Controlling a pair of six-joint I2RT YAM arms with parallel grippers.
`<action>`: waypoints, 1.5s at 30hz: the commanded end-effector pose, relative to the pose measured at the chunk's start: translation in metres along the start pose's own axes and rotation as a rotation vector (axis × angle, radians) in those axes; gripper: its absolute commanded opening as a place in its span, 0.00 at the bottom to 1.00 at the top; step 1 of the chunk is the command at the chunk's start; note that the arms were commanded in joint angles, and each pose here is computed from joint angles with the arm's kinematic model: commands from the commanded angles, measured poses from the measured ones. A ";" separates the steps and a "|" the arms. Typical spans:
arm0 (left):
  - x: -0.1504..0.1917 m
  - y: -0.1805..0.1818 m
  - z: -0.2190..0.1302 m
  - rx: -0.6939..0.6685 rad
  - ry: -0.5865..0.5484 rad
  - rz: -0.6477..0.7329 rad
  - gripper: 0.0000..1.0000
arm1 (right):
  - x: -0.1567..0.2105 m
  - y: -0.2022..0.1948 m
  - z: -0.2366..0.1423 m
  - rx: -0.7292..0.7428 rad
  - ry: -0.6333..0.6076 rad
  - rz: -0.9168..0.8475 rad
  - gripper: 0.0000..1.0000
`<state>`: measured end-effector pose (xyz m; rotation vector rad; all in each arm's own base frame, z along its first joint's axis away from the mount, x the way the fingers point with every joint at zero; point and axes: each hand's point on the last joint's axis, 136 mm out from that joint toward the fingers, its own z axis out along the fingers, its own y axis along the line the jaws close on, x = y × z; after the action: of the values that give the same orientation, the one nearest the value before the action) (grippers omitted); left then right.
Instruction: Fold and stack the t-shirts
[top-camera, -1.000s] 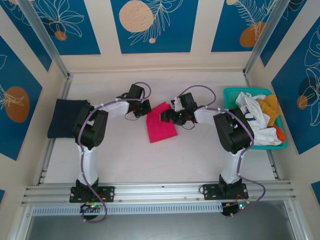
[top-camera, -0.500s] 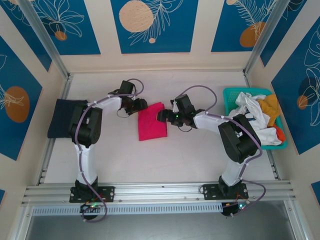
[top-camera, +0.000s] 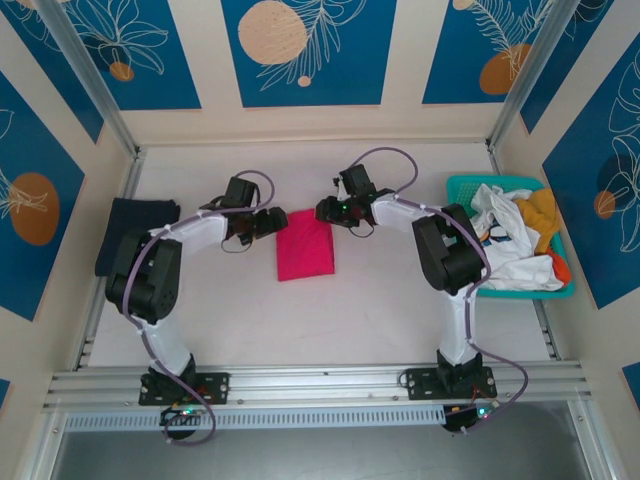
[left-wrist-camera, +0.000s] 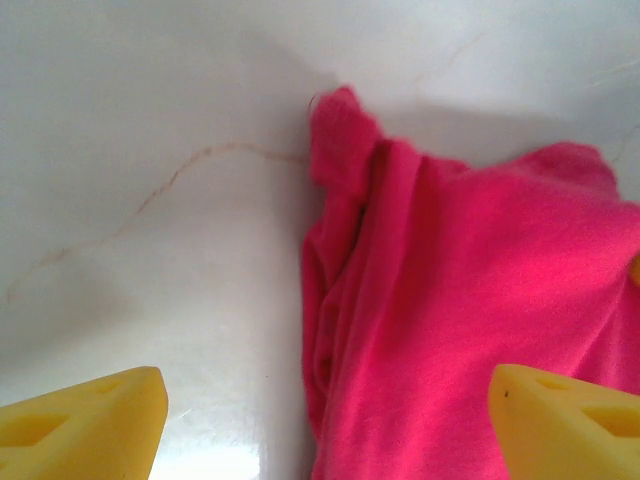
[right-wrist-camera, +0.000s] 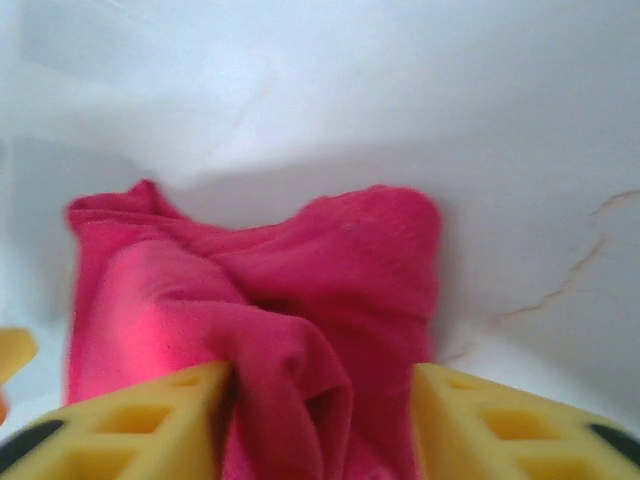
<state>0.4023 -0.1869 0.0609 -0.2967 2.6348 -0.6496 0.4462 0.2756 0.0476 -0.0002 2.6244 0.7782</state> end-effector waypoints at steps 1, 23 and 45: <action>0.009 -0.003 -0.003 0.036 -0.009 -0.031 0.83 | 0.008 -0.010 0.012 0.021 0.068 0.024 0.39; 0.043 -0.033 0.031 0.157 0.112 -0.064 0.62 | 0.062 0.002 -0.011 -0.103 0.080 0.046 0.58; 0.052 -0.042 0.047 0.226 0.141 -0.105 0.29 | 0.079 0.016 0.007 -0.240 0.146 0.121 0.34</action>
<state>0.3893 -0.2500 0.0342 -0.3641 2.6235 -1.0065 0.3882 0.2938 0.0313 0.0449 2.6270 1.1060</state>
